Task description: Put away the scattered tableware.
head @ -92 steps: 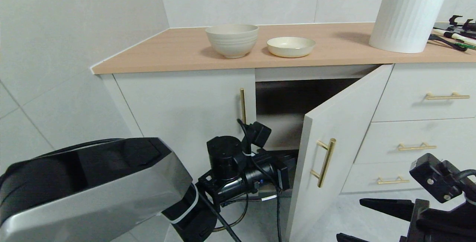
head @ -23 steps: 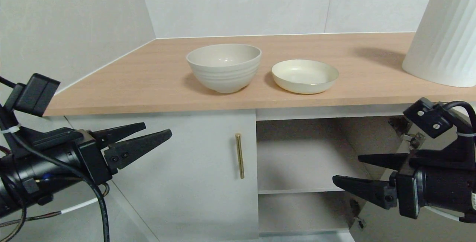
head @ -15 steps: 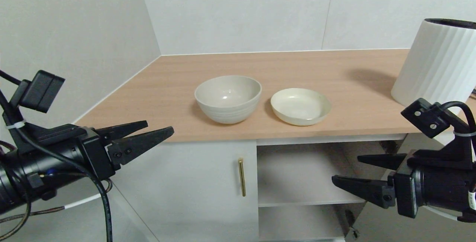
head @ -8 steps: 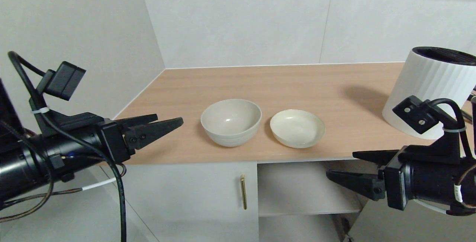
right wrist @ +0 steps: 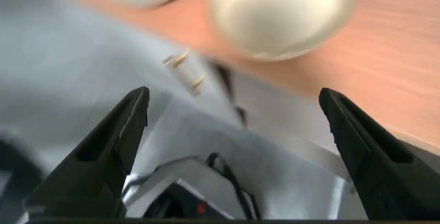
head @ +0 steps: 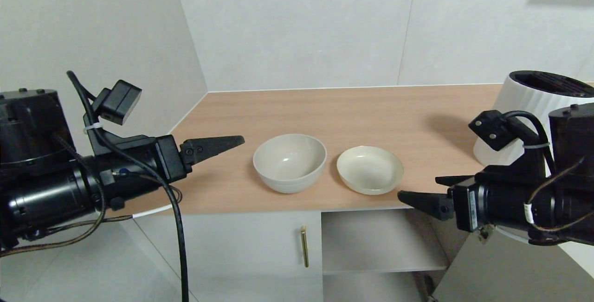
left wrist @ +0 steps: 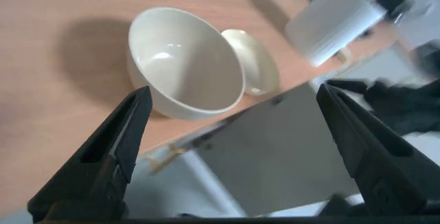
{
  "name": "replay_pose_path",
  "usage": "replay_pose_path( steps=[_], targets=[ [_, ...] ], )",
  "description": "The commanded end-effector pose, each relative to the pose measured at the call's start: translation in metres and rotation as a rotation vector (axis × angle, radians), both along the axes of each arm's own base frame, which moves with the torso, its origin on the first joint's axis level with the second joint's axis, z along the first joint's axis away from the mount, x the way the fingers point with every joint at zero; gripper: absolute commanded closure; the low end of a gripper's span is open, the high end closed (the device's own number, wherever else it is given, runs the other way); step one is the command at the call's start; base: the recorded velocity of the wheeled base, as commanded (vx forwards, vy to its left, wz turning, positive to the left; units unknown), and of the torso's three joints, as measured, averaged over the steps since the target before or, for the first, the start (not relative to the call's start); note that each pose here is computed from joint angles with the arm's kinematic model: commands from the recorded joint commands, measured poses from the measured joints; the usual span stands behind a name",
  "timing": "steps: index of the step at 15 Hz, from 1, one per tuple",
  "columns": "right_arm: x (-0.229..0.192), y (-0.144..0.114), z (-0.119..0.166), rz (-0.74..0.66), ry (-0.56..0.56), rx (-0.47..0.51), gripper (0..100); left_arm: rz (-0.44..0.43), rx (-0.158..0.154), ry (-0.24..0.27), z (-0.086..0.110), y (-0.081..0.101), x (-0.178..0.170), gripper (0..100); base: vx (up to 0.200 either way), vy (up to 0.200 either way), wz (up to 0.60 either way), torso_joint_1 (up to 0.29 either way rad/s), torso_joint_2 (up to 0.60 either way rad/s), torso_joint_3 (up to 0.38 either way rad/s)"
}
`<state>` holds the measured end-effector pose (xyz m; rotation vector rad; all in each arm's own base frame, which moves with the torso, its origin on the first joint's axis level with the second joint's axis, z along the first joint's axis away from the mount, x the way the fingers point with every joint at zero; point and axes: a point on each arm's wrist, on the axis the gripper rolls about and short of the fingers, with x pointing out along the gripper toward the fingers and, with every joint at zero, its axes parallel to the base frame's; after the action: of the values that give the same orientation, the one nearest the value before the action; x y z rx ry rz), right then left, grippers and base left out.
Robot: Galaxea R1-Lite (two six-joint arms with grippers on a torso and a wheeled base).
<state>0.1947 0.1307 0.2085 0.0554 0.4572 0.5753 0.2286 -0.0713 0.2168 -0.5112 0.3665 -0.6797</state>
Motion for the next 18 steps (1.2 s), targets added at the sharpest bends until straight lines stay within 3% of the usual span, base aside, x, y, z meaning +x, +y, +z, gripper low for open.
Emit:
replay_pose_path(
  steps=[1,3,6,7,10,18],
  targets=[
    [0.022,0.013,-0.003,-0.108,0.044,0.024,0,-0.003,-0.026,0.048,-0.003,-0.007,0.008,0,0.0,0.0,0.0,0.0,0.0,0.0],
    [0.032,0.018,-0.004,-0.173,0.051,0.036,0,0.039,-0.003,0.101,-0.014,-0.013,0.017,0,0.0,0.0,0.0,0.0,0.0,0.0],
    [0.045,0.024,-0.004,-0.269,0.055,0.055,0,0.178,0.085,0.191,-0.041,-0.033,0.041,0,0.0,0.0,0.0,0.0,0.0,0.0],
    [0.047,0.024,-0.004,-0.28,0.056,0.06,0,0.206,0.096,0.202,-0.046,-0.037,0.046,0,0.0,0.0,0.0,0.0,0.0,0.0],
    [0.05,0.023,-0.003,-0.294,0.053,0.065,0,0.218,0.043,0.248,-0.047,-0.045,0.051,0,0.0,0.0,0.0,0.0,0.0,0.0],
    [0.057,0.024,-0.007,-0.335,0.056,0.061,0,0.28,0.075,0.276,-0.061,-0.049,0.065,0,0.0,0.0,0.0,0.0,0.0,0.0]
  ],
)
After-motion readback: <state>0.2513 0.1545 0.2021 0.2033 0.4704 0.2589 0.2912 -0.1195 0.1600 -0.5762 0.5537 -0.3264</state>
